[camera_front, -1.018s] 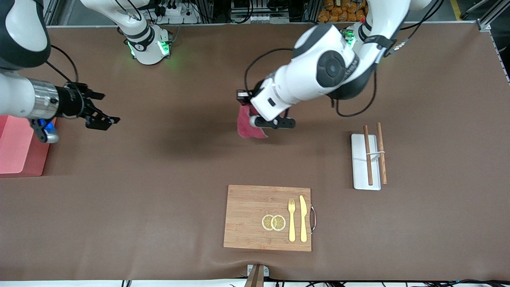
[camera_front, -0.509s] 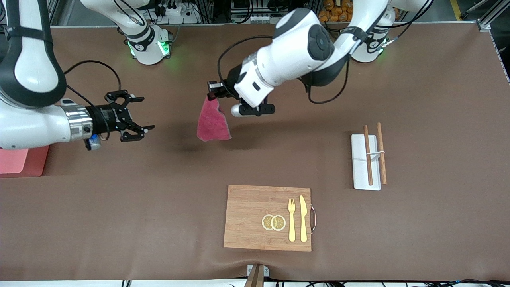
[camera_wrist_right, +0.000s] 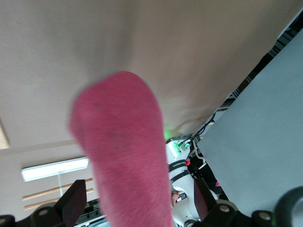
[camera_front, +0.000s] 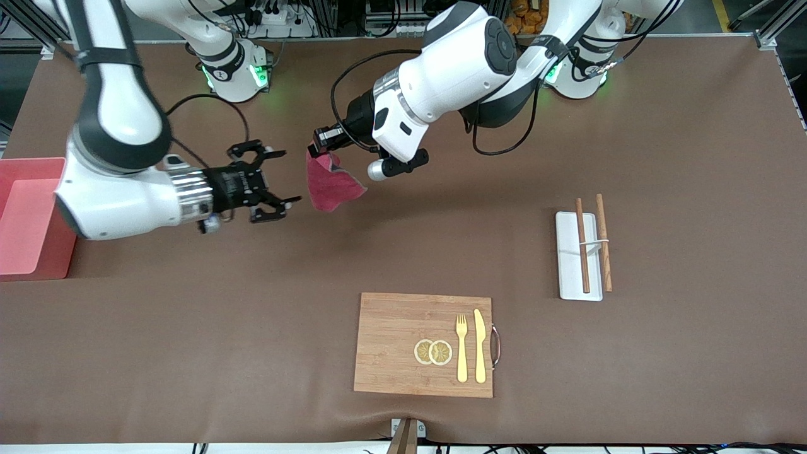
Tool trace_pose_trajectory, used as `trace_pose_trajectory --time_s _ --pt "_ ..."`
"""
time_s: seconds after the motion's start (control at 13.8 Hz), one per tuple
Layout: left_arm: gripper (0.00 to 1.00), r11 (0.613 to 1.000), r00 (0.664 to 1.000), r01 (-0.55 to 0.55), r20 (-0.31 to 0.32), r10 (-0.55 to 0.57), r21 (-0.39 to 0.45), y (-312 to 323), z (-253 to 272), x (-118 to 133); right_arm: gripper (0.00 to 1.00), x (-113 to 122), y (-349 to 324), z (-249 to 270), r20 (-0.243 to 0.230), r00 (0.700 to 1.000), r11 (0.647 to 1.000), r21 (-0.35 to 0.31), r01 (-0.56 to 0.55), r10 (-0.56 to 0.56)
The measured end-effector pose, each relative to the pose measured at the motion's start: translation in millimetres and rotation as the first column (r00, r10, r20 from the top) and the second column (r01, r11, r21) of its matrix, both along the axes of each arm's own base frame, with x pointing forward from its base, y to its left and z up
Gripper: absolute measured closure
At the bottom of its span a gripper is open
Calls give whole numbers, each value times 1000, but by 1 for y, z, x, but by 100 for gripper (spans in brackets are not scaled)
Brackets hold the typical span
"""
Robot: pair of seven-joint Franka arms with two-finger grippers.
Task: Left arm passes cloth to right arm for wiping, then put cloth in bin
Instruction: 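Bring the cloth to the right gripper while the right gripper reaches it, then grasp the cloth with the right gripper while the left gripper releases it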
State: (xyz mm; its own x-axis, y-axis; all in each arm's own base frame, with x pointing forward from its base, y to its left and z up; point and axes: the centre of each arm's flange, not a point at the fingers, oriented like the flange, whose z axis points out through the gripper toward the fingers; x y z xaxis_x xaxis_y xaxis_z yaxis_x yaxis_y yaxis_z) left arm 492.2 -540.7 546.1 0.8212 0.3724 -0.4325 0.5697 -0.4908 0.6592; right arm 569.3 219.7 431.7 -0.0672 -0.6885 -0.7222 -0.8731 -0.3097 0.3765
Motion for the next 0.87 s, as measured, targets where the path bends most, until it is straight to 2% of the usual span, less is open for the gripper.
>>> trace_pose_trajectory --time_s 0.15,0.29,0.87 --pt "98 1000 1000 -11 -3 11 -5 0 1 0 0 -7 22 -3 -48 999 1000 -14 10 -11" --pt "98 1000 1000 -24 -10 24 -8 0 1 1 0 -9 29 -3 -65 998 1000 -20 15 -17" --pt "98 999 999 -42 -17 42 -12 2 2 3 89 -2 36 8 -19 999 999 9 51 -50"
